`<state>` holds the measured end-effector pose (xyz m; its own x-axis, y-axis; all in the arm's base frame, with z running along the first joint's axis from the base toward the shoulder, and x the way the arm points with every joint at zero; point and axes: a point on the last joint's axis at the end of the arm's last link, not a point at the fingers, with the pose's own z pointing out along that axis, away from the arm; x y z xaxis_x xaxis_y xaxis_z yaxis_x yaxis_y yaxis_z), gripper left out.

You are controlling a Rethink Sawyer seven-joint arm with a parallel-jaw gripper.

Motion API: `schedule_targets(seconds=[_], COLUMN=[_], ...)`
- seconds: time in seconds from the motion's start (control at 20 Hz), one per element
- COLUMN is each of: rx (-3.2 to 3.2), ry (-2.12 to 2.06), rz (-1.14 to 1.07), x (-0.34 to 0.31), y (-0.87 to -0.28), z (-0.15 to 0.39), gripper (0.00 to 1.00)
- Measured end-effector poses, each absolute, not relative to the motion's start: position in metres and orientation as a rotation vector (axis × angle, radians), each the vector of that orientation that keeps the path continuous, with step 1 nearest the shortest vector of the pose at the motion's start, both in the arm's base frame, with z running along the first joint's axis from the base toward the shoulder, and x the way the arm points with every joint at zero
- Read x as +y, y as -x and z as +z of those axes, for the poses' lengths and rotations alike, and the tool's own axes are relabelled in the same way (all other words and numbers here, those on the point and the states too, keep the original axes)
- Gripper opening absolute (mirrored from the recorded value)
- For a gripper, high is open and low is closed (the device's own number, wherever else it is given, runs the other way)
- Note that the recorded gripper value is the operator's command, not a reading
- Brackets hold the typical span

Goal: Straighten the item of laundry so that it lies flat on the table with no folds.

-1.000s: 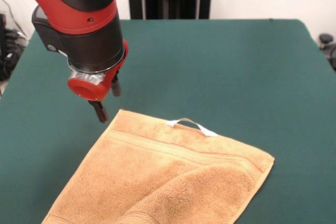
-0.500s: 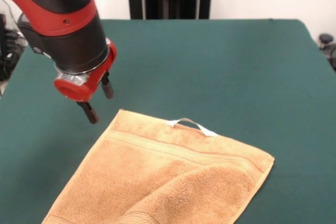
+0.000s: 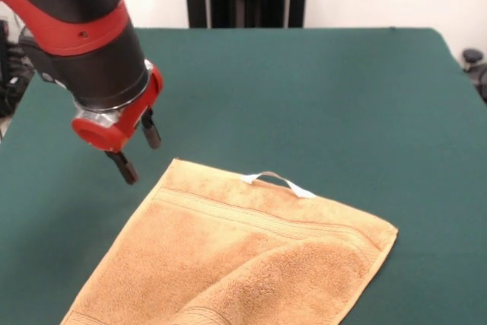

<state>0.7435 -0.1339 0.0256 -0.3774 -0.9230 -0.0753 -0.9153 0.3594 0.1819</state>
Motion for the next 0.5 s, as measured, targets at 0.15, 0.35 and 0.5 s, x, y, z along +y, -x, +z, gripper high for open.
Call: schedule_targets(seconds=[0.15,0.35,0.5], rx=[-2.511,-2.45,-2.4], ry=[-1.769,-1.818,-1.859], rz=[-0.272,-0.234,-0.194], x=[-0.12,-0.102,-0.089], y=[-0.744,-0.744,-0.746], z=[0.023,0.02,0.018], gripper=[1.0,1.0,1.0])
